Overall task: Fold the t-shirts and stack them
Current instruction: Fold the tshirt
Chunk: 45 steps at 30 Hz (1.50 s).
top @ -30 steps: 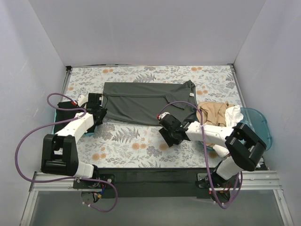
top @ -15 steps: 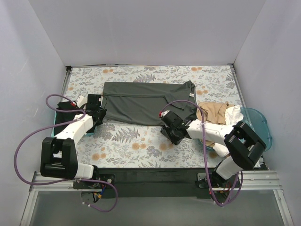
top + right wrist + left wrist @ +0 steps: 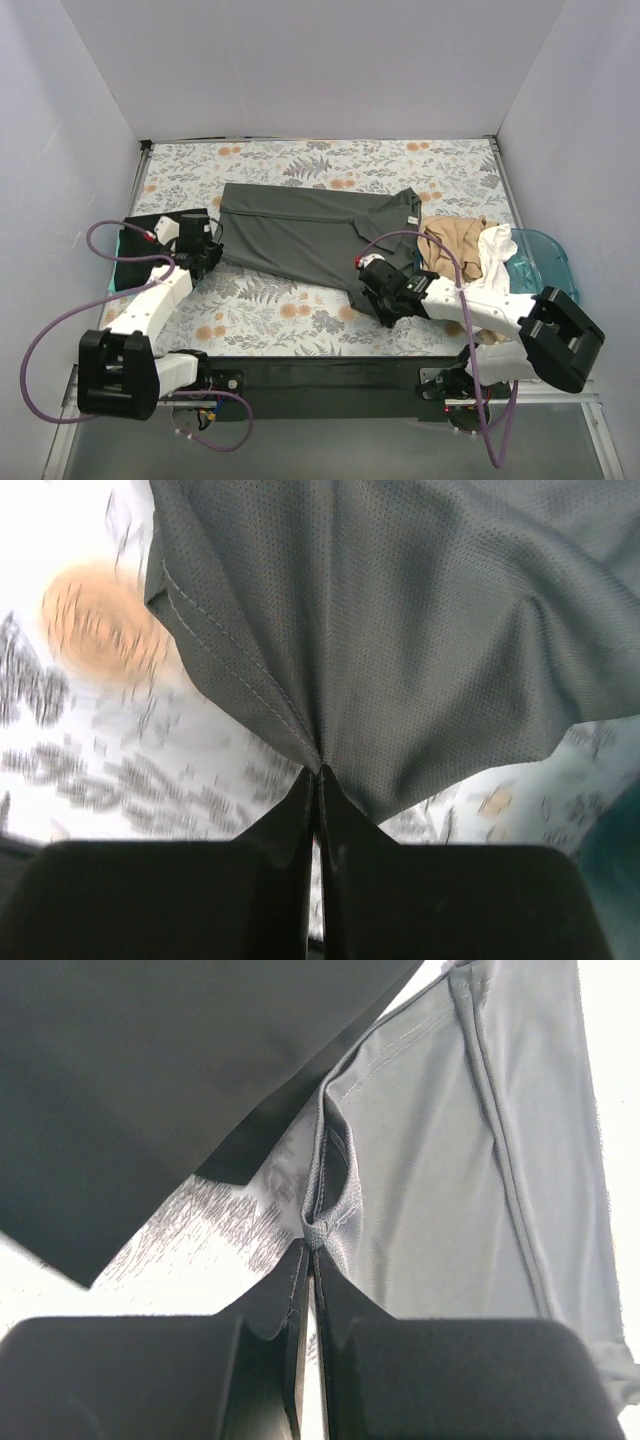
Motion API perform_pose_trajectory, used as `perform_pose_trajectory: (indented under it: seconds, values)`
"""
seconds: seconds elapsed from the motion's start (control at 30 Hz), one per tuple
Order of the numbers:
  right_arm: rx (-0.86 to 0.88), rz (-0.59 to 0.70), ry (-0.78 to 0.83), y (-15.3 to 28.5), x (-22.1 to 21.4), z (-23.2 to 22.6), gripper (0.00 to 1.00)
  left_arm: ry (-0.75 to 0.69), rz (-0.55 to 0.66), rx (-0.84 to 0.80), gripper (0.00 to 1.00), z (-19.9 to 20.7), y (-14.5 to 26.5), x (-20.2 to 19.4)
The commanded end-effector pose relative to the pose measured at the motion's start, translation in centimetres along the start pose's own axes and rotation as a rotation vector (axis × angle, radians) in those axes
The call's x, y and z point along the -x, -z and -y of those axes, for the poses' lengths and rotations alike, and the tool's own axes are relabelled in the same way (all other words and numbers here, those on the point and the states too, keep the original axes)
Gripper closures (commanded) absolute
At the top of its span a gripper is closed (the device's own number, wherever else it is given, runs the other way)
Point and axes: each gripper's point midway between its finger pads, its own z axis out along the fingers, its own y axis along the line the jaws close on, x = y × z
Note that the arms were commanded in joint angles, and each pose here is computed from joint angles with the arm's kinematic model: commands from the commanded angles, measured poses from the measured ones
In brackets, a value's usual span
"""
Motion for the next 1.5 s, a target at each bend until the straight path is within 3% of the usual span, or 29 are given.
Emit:
perform_pose_trajectory:
  seconds: [0.0,0.33,0.7,1.47]
  values:
    - [-0.017,-0.028,-0.013,1.7,-2.0,-0.4,0.99,0.057,0.008,-0.012,1.0,-1.5,1.6,-0.3]
    - [-0.067,0.065,0.007,3.4,-0.2,0.1,0.99,0.073,0.054,0.02,1.0,-2.8,3.7,1.0]
    - [-0.19,0.209,0.073,5.6,7.8,1.9,0.99,0.056,0.013,0.051,1.0,-1.8,2.5,0.6]
    - [-0.198,0.254,0.197,5.3,20.5,8.5,0.99,0.051,0.001,0.166,1.0,1.7,-1.3,2.0]
